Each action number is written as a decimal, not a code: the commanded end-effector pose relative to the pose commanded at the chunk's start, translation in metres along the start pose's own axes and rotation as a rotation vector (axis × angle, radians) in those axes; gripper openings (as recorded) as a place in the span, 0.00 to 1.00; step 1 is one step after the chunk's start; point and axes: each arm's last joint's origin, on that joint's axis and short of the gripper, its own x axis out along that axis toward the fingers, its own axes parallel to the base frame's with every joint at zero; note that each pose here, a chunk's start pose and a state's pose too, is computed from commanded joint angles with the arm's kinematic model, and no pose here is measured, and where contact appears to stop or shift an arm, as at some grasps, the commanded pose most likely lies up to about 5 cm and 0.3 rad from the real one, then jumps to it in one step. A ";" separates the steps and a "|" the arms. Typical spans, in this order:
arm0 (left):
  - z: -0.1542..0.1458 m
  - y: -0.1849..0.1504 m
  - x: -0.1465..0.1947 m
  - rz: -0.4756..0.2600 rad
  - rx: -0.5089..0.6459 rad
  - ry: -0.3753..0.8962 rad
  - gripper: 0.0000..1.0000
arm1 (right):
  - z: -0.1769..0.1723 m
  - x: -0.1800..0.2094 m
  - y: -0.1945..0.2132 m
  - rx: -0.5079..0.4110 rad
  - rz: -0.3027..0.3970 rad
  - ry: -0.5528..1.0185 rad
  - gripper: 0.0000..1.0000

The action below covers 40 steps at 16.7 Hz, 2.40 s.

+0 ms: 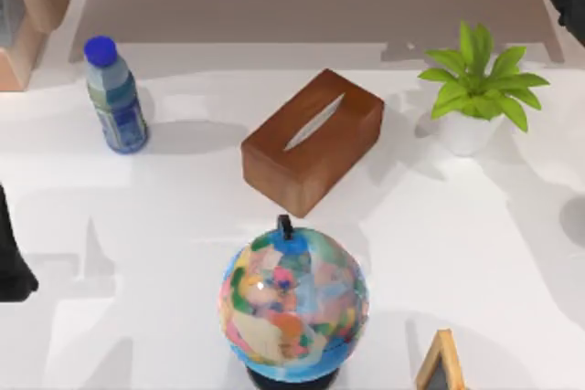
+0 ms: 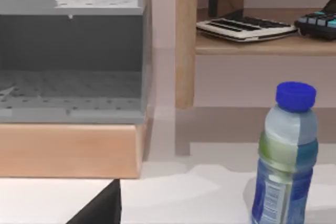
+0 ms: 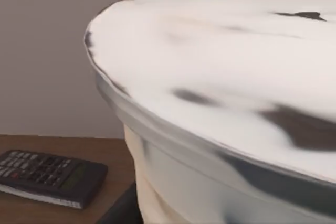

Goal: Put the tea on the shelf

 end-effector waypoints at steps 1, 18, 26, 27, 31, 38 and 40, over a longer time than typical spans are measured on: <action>0.000 0.000 0.000 0.000 0.000 0.000 1.00 | 0.003 0.003 0.008 -0.004 -0.020 0.016 0.00; 0.000 0.000 0.000 0.000 0.000 0.000 1.00 | 0.003 0.032 0.029 -0.026 -0.119 0.067 0.00; 0.000 0.000 0.000 0.000 0.000 0.000 1.00 | -0.011 0.055 0.026 -0.022 -0.119 0.056 0.00; 0.000 0.000 0.000 0.000 0.000 0.000 1.00 | -0.011 0.055 0.026 -0.022 -0.119 0.056 0.00; 0.000 0.000 0.000 0.000 0.000 0.000 1.00 | -0.011 0.055 0.026 -0.022 -0.119 0.056 0.30; 0.000 0.000 0.000 0.000 0.000 0.000 1.00 | -0.011 0.055 0.026 -0.022 -0.119 0.056 0.83; 0.000 0.000 0.000 0.000 0.000 0.000 1.00 | -0.011 0.055 0.026 -0.022 -0.119 0.056 0.98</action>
